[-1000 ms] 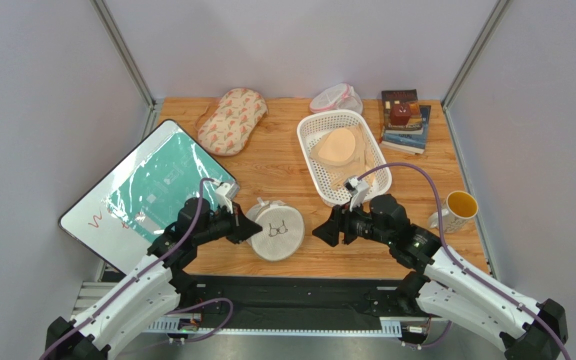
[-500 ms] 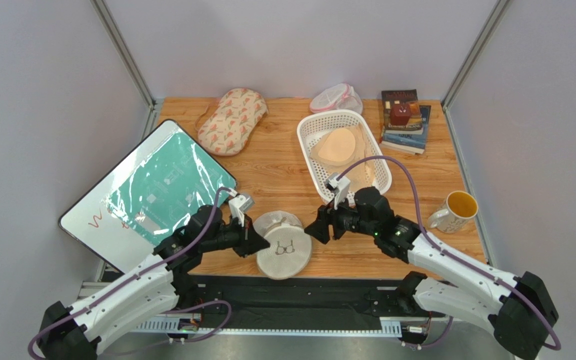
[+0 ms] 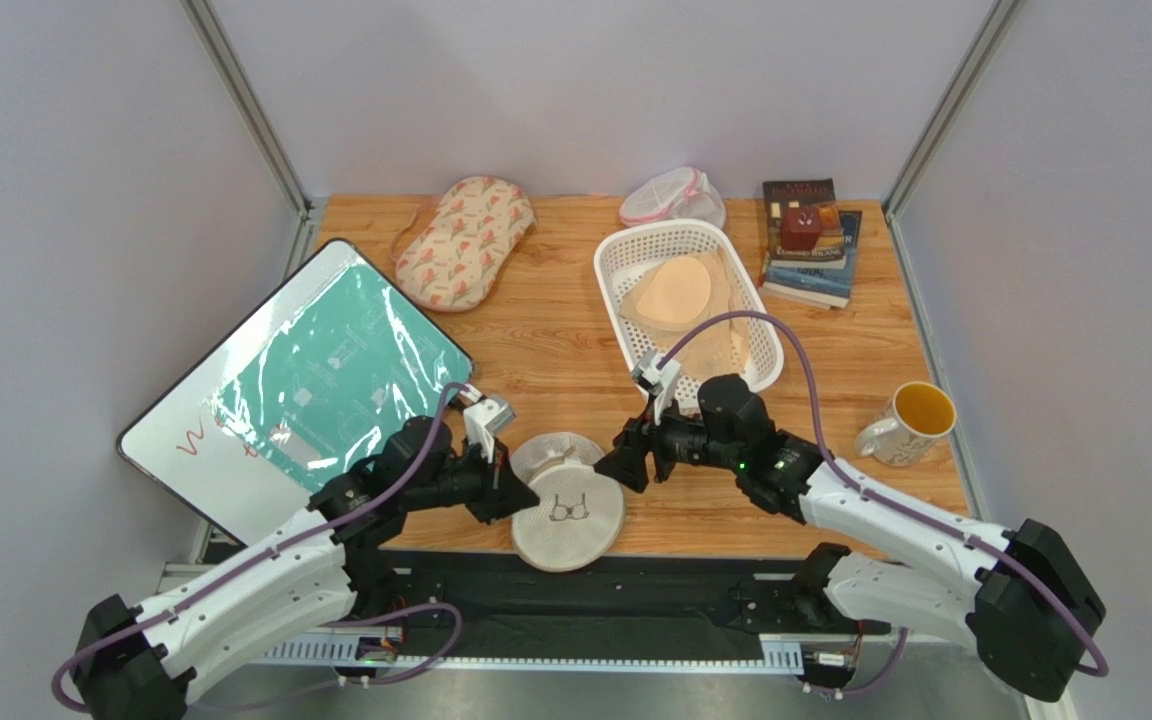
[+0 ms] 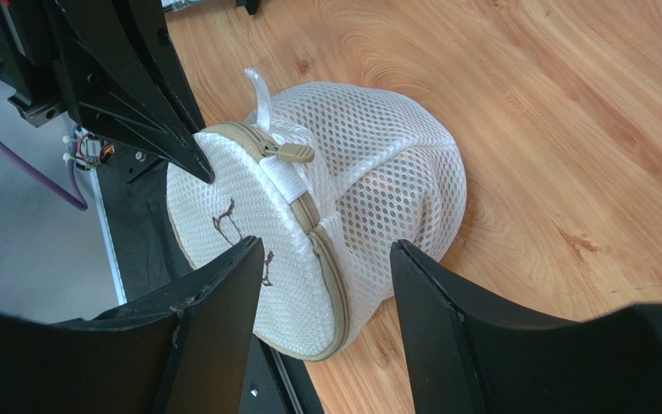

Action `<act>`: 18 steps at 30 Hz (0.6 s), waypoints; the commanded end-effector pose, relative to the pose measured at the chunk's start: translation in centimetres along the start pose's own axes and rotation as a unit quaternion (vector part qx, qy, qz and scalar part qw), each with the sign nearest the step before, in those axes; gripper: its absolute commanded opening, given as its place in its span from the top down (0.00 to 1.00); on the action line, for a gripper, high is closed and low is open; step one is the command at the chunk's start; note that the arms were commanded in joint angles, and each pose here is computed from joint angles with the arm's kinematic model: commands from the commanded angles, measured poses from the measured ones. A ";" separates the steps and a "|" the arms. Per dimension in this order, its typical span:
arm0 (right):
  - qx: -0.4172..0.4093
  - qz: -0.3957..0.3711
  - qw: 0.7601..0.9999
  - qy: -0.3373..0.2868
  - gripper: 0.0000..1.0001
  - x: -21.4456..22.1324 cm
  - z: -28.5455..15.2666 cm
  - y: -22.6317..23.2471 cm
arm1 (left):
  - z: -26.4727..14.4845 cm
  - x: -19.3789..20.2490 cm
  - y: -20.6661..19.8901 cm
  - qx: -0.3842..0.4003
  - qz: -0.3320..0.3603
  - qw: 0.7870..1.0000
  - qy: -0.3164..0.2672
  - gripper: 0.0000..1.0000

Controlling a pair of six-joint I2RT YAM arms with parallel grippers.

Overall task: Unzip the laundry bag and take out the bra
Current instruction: Place the laundry bag at the center of the board.

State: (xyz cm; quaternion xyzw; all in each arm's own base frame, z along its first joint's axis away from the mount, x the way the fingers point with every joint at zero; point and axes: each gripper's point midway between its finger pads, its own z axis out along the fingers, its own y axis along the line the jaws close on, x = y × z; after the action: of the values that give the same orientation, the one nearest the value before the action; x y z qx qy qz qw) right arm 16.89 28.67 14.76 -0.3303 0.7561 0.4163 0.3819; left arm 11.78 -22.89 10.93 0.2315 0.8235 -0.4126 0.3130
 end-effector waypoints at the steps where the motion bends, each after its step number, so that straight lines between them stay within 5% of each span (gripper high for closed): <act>1: -0.027 -0.026 0.999 -0.024 0.39 -0.9 0.5 0.8 | -0.2 -1.1 -0.9 0.011 0.016 1.000 -0.009 1.00; 18: -0.065 -0.025 0.997 0.014 0.40 1.6 2.2 2.4 | -0.2 -1.1 -1.7 0.025 0.026 0.999 -0.005 1.00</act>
State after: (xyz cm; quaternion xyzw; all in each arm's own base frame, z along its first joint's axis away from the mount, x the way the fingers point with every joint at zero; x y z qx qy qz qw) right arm 15.30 30.26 12.30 -0.3606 0.7533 0.4292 0.3439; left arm 11.15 -23.14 10.82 0.2450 0.8212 -0.4144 0.3065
